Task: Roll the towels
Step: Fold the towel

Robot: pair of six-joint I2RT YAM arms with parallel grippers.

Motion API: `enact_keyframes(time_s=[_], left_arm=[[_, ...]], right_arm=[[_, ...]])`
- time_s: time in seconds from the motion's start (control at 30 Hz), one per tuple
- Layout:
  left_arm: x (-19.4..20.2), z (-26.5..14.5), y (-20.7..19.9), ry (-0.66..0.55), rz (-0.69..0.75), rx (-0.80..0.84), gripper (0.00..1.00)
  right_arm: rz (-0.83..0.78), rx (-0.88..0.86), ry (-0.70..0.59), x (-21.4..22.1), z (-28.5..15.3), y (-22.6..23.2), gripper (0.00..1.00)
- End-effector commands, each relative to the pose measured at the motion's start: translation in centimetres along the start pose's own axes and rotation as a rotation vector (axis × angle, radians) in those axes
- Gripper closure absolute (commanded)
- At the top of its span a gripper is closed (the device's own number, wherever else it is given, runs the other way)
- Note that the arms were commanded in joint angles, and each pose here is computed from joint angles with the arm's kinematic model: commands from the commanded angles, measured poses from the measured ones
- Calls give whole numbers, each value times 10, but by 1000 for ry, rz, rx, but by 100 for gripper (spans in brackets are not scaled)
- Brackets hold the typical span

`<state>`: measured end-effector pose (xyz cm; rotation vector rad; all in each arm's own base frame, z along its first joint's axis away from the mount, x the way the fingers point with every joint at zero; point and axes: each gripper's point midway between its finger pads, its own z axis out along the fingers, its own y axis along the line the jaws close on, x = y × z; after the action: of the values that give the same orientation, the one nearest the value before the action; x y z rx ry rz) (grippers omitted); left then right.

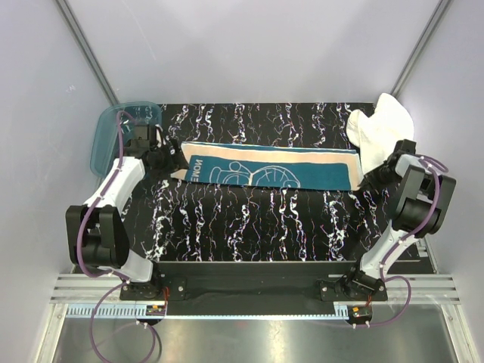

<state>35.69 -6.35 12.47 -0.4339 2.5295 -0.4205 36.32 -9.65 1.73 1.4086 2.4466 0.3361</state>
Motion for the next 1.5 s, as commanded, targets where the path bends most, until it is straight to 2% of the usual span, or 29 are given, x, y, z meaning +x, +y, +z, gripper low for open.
enact_keyframes(time_s=[0.0, 0.07, 0.2, 0.33, 0.43, 0.47, 0.5, 0.57, 0.63, 0.67, 0.7, 0.77, 0.87, 1.0, 1.17, 1.3, 1.33, 1.47], left_arm=[[-8, -3, -9, -48, 38, 21, 11], [-7, -5, -12, -42, 49, 24, 11], [-9, -15, -18, -53, 57, 44, 11], [-11, -22, -16, -81, 68, 34, 11], [-10, -24, -15, -84, 71, 32, 11], [-12, -25, -17, -90, 69, 35, 10], [-13, -27, -18, -91, 68, 35, 10], [-12, -32, -19, -85, 55, 38, 10], [-8, -38, -19, -82, 49, 41, 10], [-6, -40, -19, -83, 49, 41, 10], [1, -39, -15, -70, 49, 35, 10], [7, -48, -13, -86, 53, 35, 10], [24, -59, -9, -101, 54, 60, 10], [39, -84, -4, -146, 64, 63, 10], [63, -103, 12, -133, 96, 23, 10], [68, -119, 13, -238, 85, 54, 7], [66, -123, 11, -261, 91, 68, 1], [61, -133, 6, -325, 114, 106, 1]], right_arm=[[-12, 23, -109, -19, -38, -2, 100], [-19, 4, -133, -22, -52, 8, 100], [-117, -55, -167, -21, -81, 58, 100], [-208, -124, -145, 7, -95, 112, 100], [-285, -166, -132, 36, -105, 155, 100], [-333, -175, -103, 58, -101, 171, 100], [-338, -210, -124, 57, -112, 191, 100], [-428, -254, -99, 94, -117, 233, 100], [-465, -274, -88, 115, -120, 257, 100], [-480, -254, -60, 126, -108, 263, 100], [-515, -316, -70, 145, -124, 290, 100], [-536, -339, -44, 166, -114, 310, 100], [-590, -490, -23, 208, -132, 361, 100], [-627, -662, 75, 262, -142, 400, 100], [-676, -817, 127, 321, -148, 430, 100], [-680, -901, 163, 355, -151, 444, 100], [-682, -927, 164, 363, -149, 449, 100], [-685, -944, 191, 387, -138, 454, 100]])
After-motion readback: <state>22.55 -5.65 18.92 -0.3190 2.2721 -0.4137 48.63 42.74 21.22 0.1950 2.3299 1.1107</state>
